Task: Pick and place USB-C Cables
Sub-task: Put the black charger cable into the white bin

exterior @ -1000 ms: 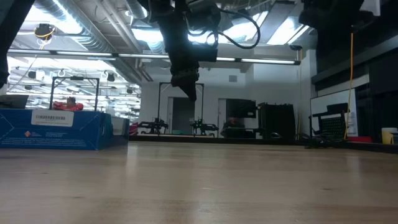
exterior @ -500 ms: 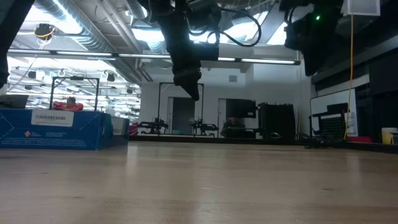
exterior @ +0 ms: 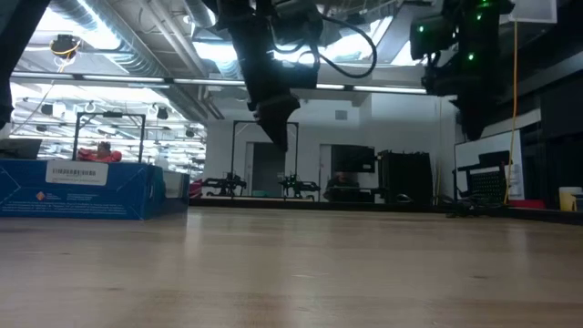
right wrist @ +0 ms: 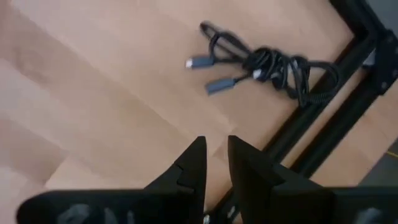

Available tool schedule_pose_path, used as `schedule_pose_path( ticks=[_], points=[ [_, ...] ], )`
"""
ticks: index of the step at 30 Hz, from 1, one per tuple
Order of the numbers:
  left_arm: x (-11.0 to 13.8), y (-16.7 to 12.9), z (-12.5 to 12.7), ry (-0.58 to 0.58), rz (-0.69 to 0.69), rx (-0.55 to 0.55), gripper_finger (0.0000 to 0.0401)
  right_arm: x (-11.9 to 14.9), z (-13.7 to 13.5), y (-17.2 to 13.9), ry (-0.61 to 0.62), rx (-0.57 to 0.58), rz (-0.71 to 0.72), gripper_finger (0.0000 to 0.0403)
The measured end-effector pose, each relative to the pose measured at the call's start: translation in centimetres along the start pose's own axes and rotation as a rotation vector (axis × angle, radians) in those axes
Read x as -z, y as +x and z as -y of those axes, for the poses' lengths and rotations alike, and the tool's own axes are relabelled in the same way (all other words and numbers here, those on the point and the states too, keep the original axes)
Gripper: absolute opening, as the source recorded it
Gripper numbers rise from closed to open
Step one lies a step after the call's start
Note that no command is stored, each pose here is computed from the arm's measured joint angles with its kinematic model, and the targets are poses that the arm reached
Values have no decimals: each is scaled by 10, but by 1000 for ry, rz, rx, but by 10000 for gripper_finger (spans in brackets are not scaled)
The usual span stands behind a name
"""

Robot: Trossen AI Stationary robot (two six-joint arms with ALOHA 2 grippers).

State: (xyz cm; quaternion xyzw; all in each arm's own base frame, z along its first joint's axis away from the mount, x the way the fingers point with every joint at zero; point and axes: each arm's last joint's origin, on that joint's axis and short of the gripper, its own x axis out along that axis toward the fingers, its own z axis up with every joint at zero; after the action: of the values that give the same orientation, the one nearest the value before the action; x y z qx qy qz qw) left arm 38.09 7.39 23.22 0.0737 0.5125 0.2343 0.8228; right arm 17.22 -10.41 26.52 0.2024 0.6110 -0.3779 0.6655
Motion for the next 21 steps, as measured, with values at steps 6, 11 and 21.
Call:
schedule_pose_path(
  ticks=[6,11,21],
  points=[
    [0,0,1,-16,0,40,43,-11,22,18,15,-58,26,70],
    [0,0,1,-16,0,40,43,-15,47,24,83,-103,16,70],
    [0,0,2,-15,1,48,43,-33,66,63,177,-78,-110,70]
  ],
)
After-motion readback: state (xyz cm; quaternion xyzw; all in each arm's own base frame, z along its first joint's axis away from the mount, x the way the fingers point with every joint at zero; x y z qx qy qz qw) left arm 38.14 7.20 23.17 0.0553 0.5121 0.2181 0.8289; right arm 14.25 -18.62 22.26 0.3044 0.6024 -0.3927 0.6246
